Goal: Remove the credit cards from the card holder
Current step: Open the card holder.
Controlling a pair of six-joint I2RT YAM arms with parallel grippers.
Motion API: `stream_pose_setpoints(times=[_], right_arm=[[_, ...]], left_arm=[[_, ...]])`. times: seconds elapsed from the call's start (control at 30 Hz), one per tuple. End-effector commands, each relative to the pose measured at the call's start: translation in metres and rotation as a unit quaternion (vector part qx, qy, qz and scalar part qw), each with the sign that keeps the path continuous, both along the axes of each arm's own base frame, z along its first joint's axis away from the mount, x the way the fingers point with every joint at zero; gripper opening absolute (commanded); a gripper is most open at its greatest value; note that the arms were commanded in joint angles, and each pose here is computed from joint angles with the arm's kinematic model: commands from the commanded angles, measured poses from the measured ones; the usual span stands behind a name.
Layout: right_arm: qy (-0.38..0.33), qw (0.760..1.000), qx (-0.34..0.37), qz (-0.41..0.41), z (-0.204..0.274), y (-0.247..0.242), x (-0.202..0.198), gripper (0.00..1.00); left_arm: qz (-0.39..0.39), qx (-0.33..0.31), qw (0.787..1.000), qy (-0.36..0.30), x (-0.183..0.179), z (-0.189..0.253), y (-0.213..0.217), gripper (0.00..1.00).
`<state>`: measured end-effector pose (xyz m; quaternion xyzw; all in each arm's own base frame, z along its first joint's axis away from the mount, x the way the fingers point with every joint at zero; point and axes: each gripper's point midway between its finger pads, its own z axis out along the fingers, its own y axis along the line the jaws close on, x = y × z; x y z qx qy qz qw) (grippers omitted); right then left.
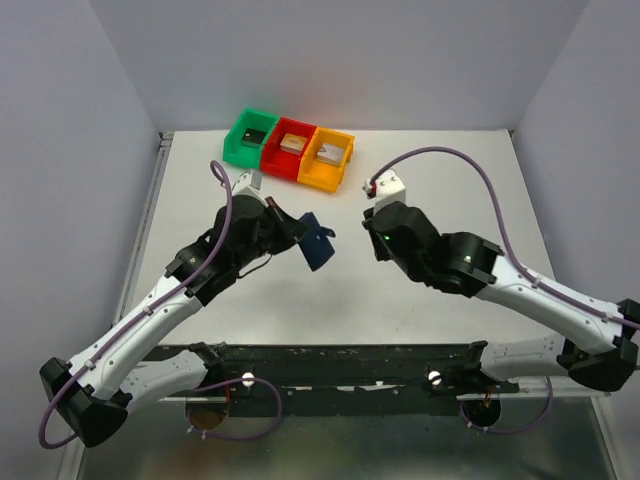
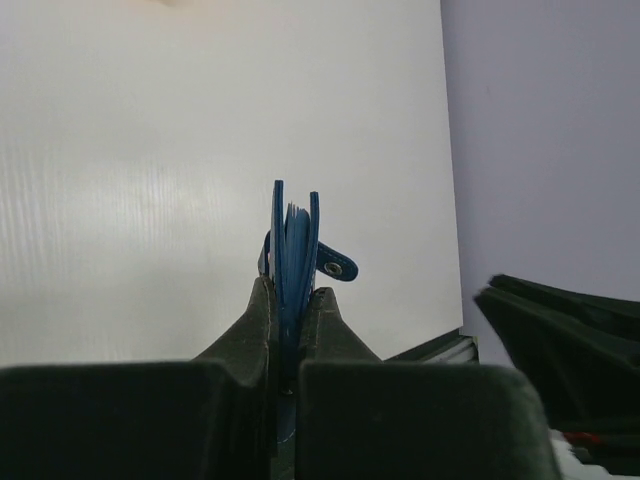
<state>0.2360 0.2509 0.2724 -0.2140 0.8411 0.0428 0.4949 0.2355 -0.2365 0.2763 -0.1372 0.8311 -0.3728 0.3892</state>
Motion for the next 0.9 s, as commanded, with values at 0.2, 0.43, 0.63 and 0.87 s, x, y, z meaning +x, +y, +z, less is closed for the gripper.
stream_pose_setpoints(times=[0.2, 0.43, 0.63, 0.87], right_arm=[[-0.04, 0.969, 0.19, 0.152, 0.064, 0.011, -0.041, 0.73], [0.007, 0.904, 0.281, 0.321, 0.081, 0.055, -0.097, 0.62], [0.052, 0.897, 0.267, 0.349, 0.06, 0.074, -0.103, 0.56], [0.074, 0.92, 0.257, 0.285, 0.036, 0.065, -0.068, 0.48]], left_arm=[[-0.178, -0.041, 0.964, -0.194, 0.009, 0.033, -0.012, 0.0], [-0.291, -0.104, 0.906, -0.29, -0.014, 0.052, -0.019, 0.0], [-0.344, -0.13, 0.882, -0.296, -0.02, 0.058, -0.025, 0.0], [-0.381, -0.13, 0.857, -0.321, -0.036, 0.065, -0.024, 0.0]])
